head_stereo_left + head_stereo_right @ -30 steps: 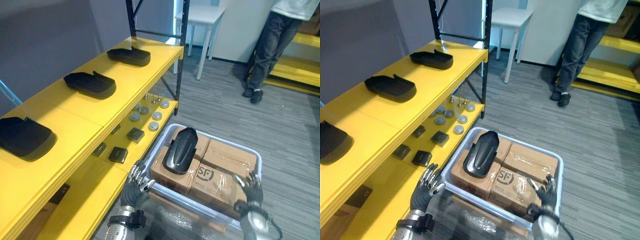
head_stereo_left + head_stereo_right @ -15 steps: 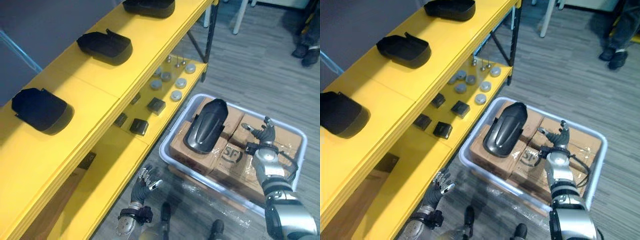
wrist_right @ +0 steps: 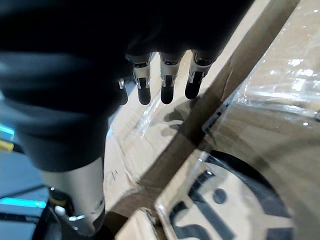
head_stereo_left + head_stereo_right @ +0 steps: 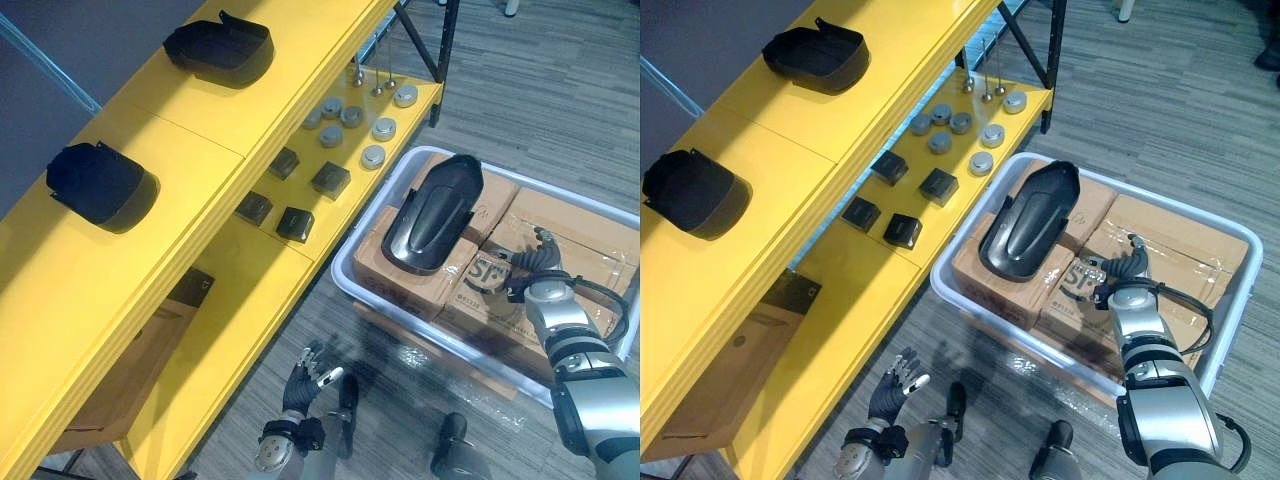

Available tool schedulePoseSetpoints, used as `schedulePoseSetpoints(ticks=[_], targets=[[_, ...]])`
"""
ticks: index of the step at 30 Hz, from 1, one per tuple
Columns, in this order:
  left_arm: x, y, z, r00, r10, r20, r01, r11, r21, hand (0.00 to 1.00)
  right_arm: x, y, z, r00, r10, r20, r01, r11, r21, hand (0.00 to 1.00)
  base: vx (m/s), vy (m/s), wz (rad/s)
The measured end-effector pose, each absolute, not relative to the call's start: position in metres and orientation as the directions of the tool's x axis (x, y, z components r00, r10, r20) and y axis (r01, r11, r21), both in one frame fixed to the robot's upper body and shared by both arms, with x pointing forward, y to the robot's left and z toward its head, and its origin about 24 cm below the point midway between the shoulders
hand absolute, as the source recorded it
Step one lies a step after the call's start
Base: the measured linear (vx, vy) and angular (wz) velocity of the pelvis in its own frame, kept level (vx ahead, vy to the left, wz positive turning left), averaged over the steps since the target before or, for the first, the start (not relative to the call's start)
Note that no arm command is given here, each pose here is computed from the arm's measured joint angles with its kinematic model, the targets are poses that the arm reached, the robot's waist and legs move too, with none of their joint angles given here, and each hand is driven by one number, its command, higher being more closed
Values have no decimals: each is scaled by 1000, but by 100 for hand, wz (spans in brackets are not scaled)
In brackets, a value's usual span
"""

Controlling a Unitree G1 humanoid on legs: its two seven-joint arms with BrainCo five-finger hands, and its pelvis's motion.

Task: Walk over and take plastic housings, then place them on the shelf

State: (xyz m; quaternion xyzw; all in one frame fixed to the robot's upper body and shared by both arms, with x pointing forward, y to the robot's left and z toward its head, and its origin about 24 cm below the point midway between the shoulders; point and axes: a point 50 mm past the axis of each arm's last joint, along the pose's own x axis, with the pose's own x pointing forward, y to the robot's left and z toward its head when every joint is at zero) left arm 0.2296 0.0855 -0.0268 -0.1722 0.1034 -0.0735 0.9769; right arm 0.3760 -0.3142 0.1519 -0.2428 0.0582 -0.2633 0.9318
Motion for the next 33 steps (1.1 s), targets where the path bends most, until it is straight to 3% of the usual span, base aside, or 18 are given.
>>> schedulePoseSetpoints(ticks=[4,12,15,21,27,33], targets=[[229,77,-29,962,-201,-184,124,924,-361,0,380,-315,170,827,-555,84,520,701,-488,0,-3,-41,-4],[225,68,-30,961,-208,-180,125,914,-387,0,370,-332,202,634,-738,232,767,561,-312,0,-3,-46,1],[225,69,-30,962,-205,-180,121,912,-392,0,368,-332,213,606,-747,274,794,545,-268,0,-17,-29,-8],[223,69,-30,963,-197,-185,102,899,-426,0,373,-313,236,663,-636,395,745,609,-270,0,-46,-37,-13],[218,64,-33,955,-222,-197,121,897,-426,0,382,-295,226,765,-524,374,642,660,-389,0,-6,-45,-4],[215,61,-38,947,-235,-219,125,897,-424,0,386,-295,217,793,-509,334,609,655,-448,0,28,-43,16]])
